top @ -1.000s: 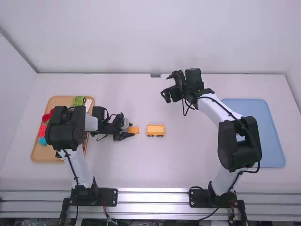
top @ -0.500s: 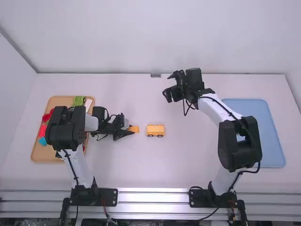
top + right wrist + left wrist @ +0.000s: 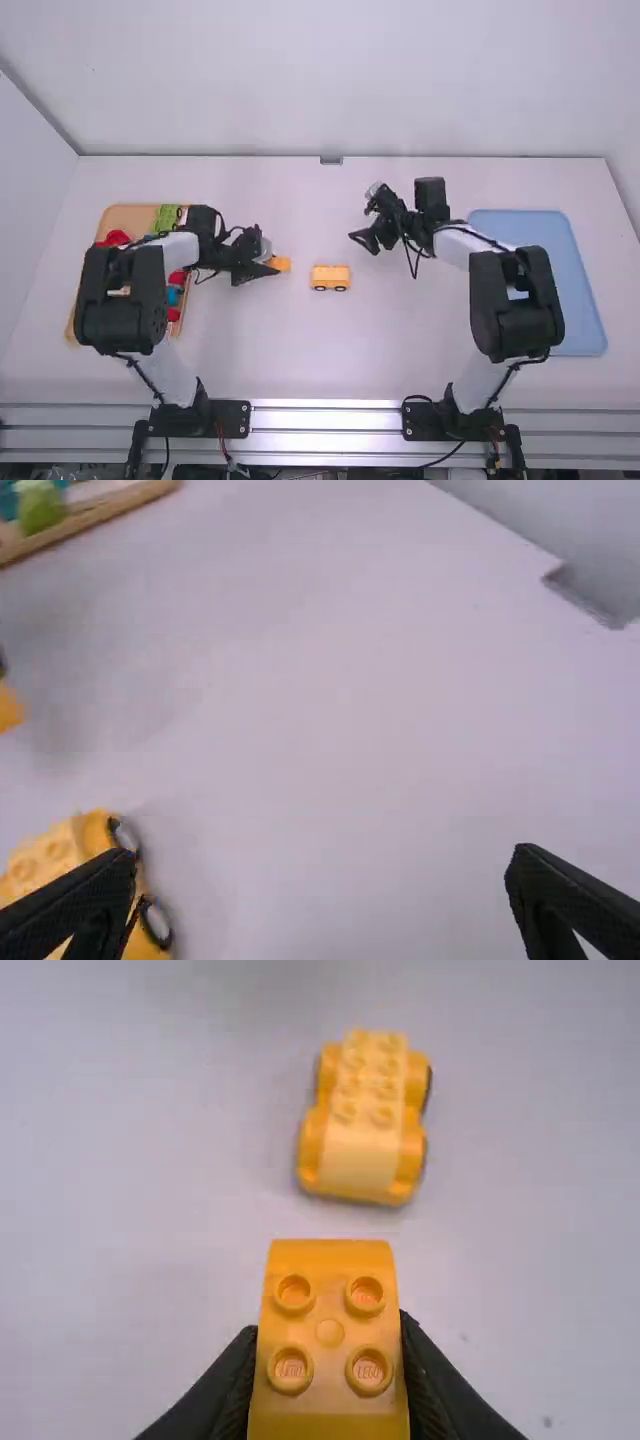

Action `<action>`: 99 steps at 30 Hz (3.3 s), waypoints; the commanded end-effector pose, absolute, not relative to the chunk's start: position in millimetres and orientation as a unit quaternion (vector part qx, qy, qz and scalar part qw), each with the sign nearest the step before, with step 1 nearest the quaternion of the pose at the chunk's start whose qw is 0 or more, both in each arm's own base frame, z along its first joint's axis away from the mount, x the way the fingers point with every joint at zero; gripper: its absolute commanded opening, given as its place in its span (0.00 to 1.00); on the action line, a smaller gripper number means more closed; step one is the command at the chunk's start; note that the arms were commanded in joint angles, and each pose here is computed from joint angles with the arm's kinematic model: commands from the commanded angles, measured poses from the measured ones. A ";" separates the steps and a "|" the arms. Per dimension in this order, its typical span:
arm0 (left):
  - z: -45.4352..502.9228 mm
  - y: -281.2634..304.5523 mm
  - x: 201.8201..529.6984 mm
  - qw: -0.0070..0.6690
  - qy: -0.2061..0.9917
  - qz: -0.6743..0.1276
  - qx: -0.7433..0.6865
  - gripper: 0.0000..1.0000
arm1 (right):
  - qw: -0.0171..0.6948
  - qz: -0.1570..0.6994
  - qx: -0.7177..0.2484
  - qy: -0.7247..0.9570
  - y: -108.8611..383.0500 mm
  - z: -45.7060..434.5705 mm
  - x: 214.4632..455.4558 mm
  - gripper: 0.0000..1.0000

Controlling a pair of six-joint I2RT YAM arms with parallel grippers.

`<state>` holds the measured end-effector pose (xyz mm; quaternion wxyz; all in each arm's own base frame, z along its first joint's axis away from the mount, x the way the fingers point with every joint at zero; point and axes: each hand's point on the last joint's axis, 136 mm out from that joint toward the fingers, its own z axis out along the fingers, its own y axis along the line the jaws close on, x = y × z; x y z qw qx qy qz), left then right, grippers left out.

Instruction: Assemble lego blocks to make yellow taxi

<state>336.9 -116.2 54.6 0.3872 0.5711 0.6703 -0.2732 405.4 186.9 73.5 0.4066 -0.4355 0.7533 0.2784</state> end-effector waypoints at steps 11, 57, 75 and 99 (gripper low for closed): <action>81.1 -174.1 330.0 0.403 0.615 -0.306 0.605 0.19 | 0.413 0.394 -0.517 0.638 227.2 47.9 308.7 0.99; 40.9 -228.0 324.3 0.416 0.580 -0.400 0.575 0.10 | 0.417 0.403 -0.576 0.577 254.7 -30.7 309.4 0.48; 26.8 -231.1 322.6 0.404 0.591 -0.388 0.580 0.10 | 0.414 0.404 -0.583 0.570 260.2 -31.2 305.1 0.50; -37.2 -218.0 316.9 0.295 0.692 -0.248 0.610 0.02 | 0.412 0.406 -0.584 0.570 261.5 -31.5 303.4 0.51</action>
